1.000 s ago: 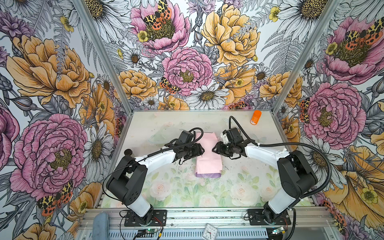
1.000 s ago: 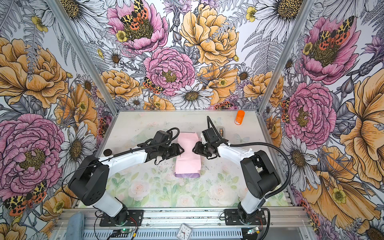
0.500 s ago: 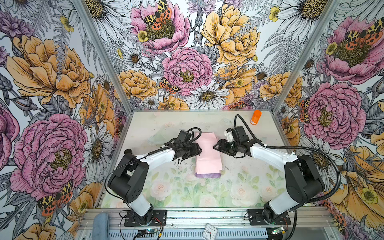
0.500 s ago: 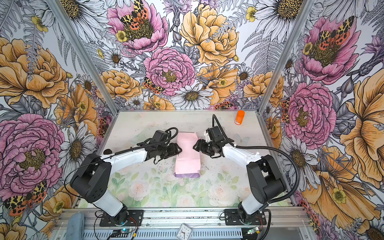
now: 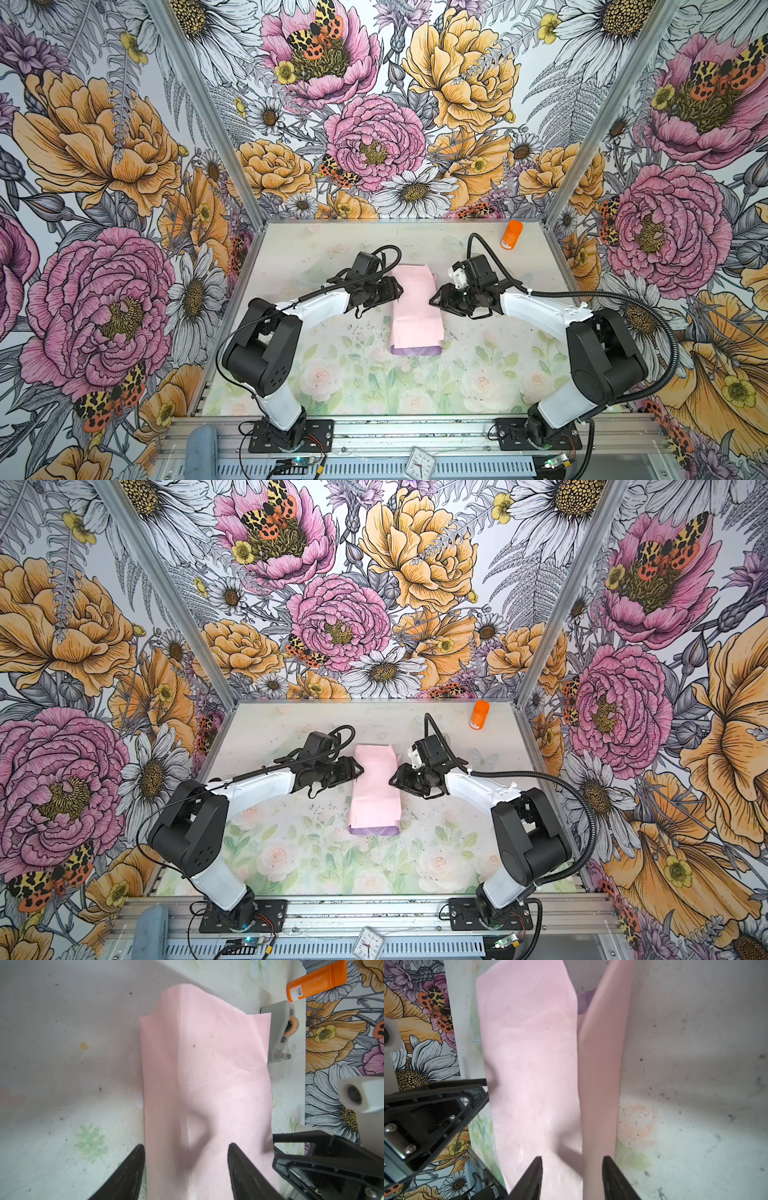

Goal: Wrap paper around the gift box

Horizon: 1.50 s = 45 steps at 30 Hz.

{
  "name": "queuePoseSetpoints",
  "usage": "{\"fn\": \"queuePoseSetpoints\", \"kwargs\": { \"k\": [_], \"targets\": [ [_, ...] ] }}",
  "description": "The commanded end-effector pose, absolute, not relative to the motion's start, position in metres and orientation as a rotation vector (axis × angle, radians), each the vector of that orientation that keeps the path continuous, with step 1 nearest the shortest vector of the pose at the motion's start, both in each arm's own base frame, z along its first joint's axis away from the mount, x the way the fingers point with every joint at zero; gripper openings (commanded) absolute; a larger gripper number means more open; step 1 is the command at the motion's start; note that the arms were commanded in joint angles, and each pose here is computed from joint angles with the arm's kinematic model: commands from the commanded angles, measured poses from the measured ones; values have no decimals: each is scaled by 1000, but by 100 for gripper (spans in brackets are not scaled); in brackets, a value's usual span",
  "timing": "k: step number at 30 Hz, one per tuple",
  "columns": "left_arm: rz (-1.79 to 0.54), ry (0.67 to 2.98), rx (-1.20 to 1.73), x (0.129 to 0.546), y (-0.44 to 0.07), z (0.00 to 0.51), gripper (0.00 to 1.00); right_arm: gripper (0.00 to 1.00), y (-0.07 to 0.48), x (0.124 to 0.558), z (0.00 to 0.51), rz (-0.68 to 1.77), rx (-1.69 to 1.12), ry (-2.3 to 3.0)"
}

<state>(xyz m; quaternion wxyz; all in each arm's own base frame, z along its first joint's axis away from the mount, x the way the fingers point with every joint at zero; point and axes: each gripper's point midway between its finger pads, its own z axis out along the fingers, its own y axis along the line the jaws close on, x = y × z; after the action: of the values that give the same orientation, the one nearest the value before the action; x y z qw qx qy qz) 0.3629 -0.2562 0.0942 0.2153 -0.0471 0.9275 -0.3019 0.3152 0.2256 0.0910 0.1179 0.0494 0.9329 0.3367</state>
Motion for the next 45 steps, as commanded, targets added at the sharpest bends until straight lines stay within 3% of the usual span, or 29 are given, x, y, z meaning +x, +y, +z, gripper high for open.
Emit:
{"fn": "queuePoseSetpoints", "kwargs": {
  "k": [1, 30, 31, 38, 45],
  "targets": [
    [-861, 2558, -86, 366, -262, 100, 64, 45, 228, 299, 98, 1029, 152, 2733],
    [-812, 2578, -49, 373, -265, 92, 63, 7, 230, 251, 101, 1088, 236, 2755],
    [-809, 2577, -46, 374, -265, 93, 63, 8, 229, 250, 100, 1087, 239, 2759],
    [-784, 2588, -15, 371, -263, 90, 63, 46, 215, 263, 121, 1020, 221, 2697],
    [-775, 2568, -2, 371, -261, 101, 77, 58, 206, 302, 118, 858, 141, 2719]
  ]
}}
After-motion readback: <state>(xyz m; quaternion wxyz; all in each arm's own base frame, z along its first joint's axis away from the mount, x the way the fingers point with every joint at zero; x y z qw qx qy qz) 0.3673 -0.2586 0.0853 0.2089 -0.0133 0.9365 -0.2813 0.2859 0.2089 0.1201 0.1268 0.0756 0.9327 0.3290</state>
